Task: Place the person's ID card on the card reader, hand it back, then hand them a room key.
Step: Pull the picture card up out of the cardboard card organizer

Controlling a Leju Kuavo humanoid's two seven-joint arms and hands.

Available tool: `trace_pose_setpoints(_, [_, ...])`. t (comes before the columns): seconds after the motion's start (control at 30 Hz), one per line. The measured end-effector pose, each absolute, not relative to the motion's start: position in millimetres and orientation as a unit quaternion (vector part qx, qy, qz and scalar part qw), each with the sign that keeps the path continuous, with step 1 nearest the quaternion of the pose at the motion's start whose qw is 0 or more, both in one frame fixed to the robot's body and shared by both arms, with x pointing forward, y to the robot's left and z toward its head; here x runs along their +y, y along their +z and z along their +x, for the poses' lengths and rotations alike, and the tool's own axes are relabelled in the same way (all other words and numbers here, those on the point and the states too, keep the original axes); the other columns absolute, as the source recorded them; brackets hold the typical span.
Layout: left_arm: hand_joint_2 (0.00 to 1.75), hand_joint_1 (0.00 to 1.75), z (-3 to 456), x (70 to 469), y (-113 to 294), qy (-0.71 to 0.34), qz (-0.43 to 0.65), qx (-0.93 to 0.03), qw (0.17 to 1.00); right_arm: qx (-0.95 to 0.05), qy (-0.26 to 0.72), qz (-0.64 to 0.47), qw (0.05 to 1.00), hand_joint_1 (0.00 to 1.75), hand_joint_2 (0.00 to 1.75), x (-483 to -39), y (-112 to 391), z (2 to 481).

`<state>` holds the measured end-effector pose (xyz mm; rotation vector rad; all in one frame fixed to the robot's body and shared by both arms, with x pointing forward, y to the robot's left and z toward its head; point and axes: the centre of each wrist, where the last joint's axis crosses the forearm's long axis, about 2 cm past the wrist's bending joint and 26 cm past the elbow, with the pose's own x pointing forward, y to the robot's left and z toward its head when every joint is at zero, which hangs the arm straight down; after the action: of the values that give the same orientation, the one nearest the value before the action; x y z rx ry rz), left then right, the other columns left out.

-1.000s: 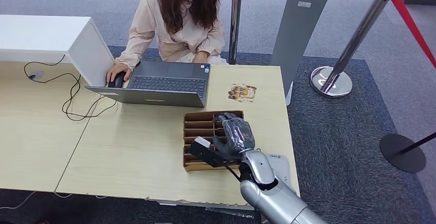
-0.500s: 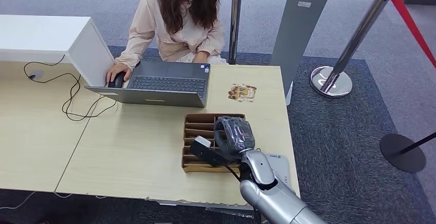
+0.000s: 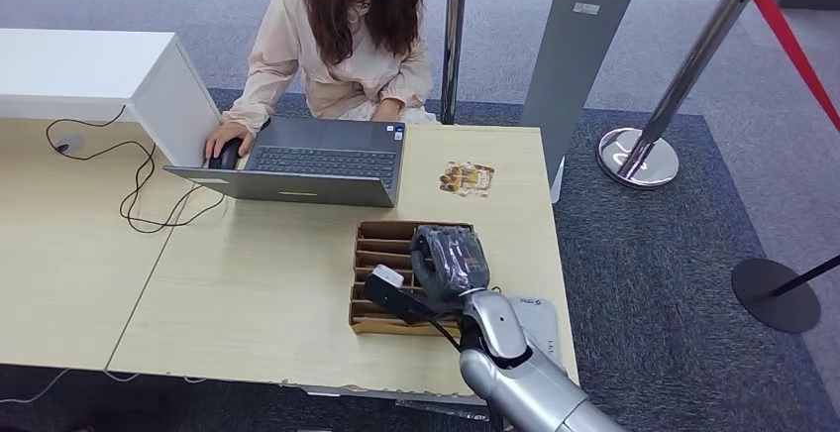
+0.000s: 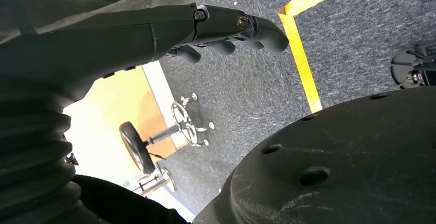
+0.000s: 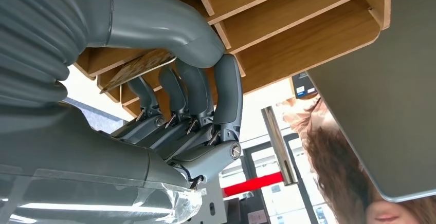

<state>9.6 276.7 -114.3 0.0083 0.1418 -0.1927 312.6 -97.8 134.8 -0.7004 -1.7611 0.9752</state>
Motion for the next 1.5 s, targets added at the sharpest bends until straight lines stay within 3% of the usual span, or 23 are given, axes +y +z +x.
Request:
trace_pose_setpoints(0.07, [0.00, 0.00, 9.4, 276.7, -114.3, -0.096, 0.004, 0.071, 0.993, -0.724, 0.400, -0.287, 0.483, 1.34, 1.75, -97.6, 134.5, 312.5])
trace_pose_setpoints(0.13, [0.00, 0.00, 9.2, 276.7, -114.3, -0.096, 0.004, 0.070, 0.993, -0.724, 0.400, -0.287, 0.483, 0.88, 1.75, -97.1, 134.7, 312.4])
trace_pose_setpoints(0.2, [0.00, 0.00, 9.0, 276.8, -114.3, -0.096, 0.003, 0.070, 0.993, -0.724, 0.400, -0.287, 0.483, 0.28, 1.75, -96.8, 134.8, 312.3])
trace_pose_setpoints(0.23, [0.00, 0.00, 9.0, 276.8, -114.3, -0.096, 0.003, 0.070, 0.993, -0.724, 0.401, -0.287, 0.482, 0.14, 1.75, -96.8, 134.8, 312.3])
trace_pose_setpoints(0.3, [0.00, 0.00, 8.9, 276.8, -114.3, -0.094, 0.003, 0.070, 0.993, -0.723, 0.403, -0.286, 0.483, 0.00, 1.75, -96.8, 134.5, 312.1])
trace_pose_setpoints(0.8, [0.00, 0.00, 7.8, 277.2, -114.4, -0.090, -0.001, 0.069, 0.994, -0.750, 0.393, -0.267, 0.461, 0.00, 1.75, -90.3, 157.8, 300.2])
trace_pose_setpoints(1.17, [0.00, 0.00, 5.6, 277.9, -114.5, -0.075, -0.002, 0.072, 0.995, -0.754, 0.377, -0.294, 0.451, 0.00, 1.75, -112.9, 170.1, 292.8])
trace_pose_setpoints(1.5, [0.00, 0.00, 4.8, 277.9, -114.6, -0.071, -0.003, 0.072, 0.995, -0.750, 0.385, -0.295, 0.449, 0.11, 1.75, -118.7, 169.7, 292.2])
